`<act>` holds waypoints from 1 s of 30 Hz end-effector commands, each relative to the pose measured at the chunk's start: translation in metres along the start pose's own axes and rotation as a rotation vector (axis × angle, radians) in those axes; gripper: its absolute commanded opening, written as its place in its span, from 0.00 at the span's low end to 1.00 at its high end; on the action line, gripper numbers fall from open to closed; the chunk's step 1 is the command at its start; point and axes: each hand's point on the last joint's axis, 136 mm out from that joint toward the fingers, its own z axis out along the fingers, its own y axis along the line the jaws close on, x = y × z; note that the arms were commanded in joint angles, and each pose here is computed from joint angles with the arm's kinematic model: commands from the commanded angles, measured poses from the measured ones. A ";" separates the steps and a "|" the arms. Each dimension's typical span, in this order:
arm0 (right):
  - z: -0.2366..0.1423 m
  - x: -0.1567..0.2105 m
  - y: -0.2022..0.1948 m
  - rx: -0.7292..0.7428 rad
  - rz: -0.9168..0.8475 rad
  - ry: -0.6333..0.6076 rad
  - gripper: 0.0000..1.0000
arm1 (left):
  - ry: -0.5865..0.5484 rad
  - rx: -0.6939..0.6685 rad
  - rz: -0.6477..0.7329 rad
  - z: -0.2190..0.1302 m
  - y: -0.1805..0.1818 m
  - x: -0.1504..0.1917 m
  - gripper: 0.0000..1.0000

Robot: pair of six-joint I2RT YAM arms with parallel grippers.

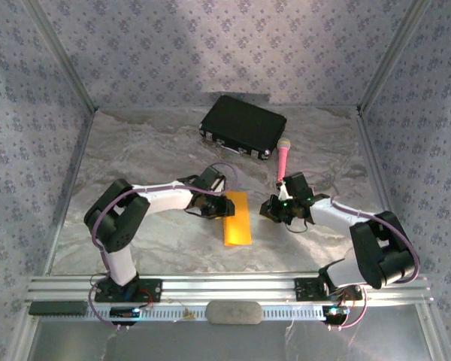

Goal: Fold a paper plane with a square sheet of paper (pick it up from the middle)
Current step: Hold the square sheet of paper at the center of the table.

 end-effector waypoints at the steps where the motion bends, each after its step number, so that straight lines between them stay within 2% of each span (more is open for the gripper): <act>1: 0.001 -0.001 0.006 -0.006 -0.020 0.008 0.13 | 0.014 -0.099 -0.003 0.019 0.026 0.006 0.38; 30: 0.003 0.002 0.010 -0.012 -0.039 0.017 0.12 | 0.050 -0.135 0.013 0.031 0.036 0.011 0.39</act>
